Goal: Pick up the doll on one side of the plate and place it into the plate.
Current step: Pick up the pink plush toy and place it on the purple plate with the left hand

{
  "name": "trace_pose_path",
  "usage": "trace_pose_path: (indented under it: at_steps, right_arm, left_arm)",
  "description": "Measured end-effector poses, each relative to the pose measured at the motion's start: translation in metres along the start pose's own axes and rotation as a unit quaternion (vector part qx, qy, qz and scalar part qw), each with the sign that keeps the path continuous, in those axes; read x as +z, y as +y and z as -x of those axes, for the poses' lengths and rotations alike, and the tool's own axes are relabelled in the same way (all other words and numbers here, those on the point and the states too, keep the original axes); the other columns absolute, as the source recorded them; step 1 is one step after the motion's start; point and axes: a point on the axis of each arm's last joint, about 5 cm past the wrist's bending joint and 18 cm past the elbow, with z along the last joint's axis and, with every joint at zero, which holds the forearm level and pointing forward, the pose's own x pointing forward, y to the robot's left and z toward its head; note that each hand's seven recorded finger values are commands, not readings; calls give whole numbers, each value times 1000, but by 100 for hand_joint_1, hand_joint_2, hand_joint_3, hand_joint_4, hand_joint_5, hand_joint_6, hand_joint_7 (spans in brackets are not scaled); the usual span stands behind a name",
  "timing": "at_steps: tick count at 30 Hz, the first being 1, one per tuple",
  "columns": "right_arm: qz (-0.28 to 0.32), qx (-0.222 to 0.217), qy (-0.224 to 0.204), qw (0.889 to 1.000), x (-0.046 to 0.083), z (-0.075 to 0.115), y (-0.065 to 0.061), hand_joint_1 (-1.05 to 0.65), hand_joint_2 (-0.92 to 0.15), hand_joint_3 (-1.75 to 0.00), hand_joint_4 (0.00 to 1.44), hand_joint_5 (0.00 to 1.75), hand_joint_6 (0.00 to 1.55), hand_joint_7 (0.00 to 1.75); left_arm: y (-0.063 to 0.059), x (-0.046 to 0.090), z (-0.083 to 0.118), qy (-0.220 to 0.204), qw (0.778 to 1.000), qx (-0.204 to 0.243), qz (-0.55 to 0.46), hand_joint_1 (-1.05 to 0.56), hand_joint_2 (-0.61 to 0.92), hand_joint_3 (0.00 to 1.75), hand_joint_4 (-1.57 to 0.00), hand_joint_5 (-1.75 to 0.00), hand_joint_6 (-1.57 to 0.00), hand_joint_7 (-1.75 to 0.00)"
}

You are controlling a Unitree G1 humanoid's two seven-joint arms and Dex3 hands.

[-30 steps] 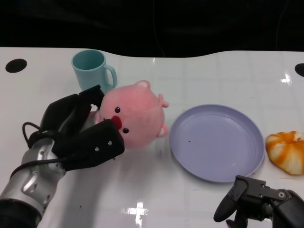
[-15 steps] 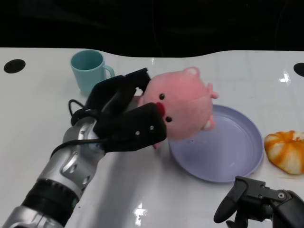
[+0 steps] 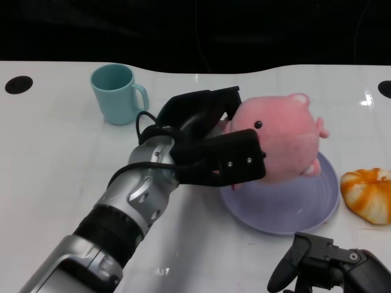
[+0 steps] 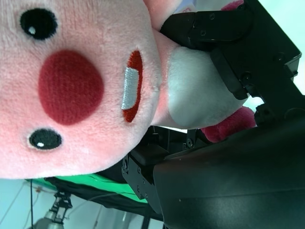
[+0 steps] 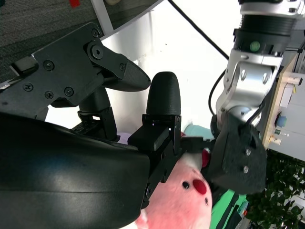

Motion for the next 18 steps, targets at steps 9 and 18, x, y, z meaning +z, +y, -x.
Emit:
trace_pose_path:
  at_steps: [9, 18]
  right_arm:
    - [-3, 3, -4, 1000, 0, 0, 2, -18, -57, -104, 64, 167, 60, 132]
    - [-7, 9, -6, 1000, 1, -1, 5, -20, -57, -103, 64, 167, 60, 131]
  left_arm:
    - [-13, 17, -13, -4, 999, -40, -22, -25, 52, 84, -93, -175, -69, -151]
    - [-17, 22, -20, 6, 997, -71, -29, -29, 81, 26, -77, -166, -75, -107]
